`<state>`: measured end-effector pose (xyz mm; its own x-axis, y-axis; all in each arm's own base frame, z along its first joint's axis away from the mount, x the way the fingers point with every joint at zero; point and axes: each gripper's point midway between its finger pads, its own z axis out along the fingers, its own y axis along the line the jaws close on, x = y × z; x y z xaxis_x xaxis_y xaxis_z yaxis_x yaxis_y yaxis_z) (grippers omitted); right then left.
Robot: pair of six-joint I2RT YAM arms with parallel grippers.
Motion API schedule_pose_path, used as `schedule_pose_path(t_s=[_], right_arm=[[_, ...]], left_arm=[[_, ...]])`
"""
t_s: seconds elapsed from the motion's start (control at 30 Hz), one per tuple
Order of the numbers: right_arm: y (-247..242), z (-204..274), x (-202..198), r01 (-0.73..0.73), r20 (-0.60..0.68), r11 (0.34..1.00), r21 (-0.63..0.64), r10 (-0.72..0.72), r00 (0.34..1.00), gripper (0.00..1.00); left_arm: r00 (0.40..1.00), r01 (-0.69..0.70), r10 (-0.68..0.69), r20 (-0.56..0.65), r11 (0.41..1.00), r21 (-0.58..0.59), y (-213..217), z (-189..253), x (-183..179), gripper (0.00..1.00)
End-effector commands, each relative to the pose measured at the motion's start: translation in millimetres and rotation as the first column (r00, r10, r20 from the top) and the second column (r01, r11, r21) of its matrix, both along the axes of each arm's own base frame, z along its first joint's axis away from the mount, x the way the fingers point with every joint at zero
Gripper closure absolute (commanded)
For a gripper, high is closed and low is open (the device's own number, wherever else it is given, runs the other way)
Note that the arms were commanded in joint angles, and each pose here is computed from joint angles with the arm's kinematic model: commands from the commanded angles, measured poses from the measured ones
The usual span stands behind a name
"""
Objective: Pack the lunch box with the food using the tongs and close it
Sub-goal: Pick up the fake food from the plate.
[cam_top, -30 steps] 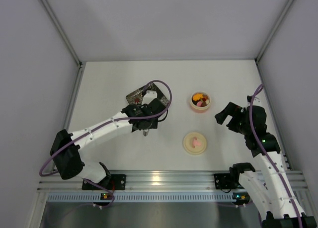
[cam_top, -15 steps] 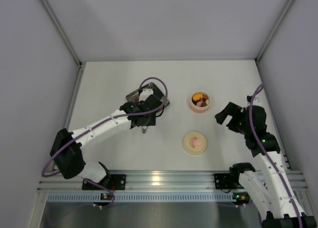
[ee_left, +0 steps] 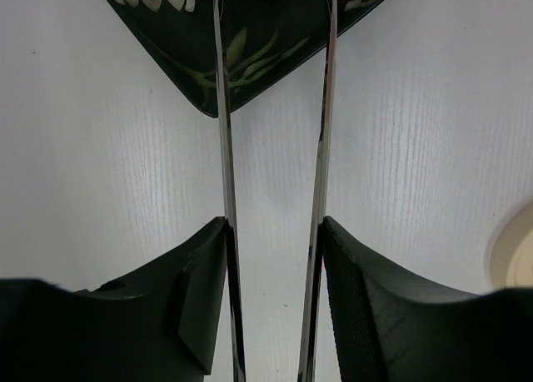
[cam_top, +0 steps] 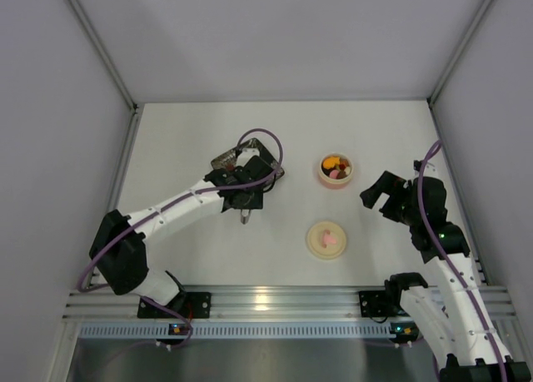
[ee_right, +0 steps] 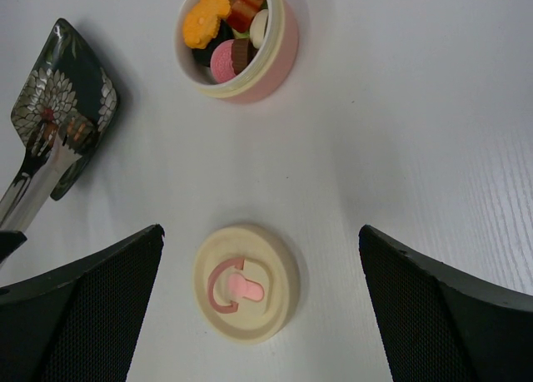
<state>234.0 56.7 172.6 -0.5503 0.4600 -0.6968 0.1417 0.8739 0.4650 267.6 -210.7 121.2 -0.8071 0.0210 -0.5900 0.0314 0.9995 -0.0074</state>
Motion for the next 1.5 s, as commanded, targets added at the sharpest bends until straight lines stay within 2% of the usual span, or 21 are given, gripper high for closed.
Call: schedule_pose_path(t_s=[0.0,0.23,0.63,0.83,1.13,1.3,1.47], right_arm=[[-4,14,9,0.015,0.054,1.0,-0.006,-0.014,0.998,0.0],[-4,10,9,0.013,0.047,1.0,-0.003,-0.013,0.999,0.01],[-4,6,8,0.015,0.043,1.0,-0.004,-0.015,0.999,0.0],[-4,7,8,0.016,0.044,1.0,-0.004,-0.016,0.999,0.01],[-4,6,9,0.017,0.04,1.0,0.002,-0.017,0.999,0.0],[-3,6,9,0.016,0.041,1.0,0.007,-0.017,0.999,0.01],[-3,7,9,0.017,0.044,1.0,0.009,-0.017,0.999,0.01]], left_arm=[[0.999,0.004,-0.003,0.035,0.999,-0.034,-8,6,11,0.48],[1.0,-0.004,0.005,0.029,1.0,-0.031,-4,3,14,0.49],[1.0,0.001,0.0,0.024,0.998,-0.06,-11,4,19,0.57],[0.999,0.005,-0.001,0.054,0.997,-0.072,-15,23,26,0.62],[0.994,0.027,-0.016,0.106,0.995,-0.098,-23,57,35,0.62],[0.992,0.065,-0.05,0.119,0.99,-0.124,-39,68,37,0.63],[0.981,0.149,-0.129,0.145,0.979,-0.137,-78,79,33,0.63]])
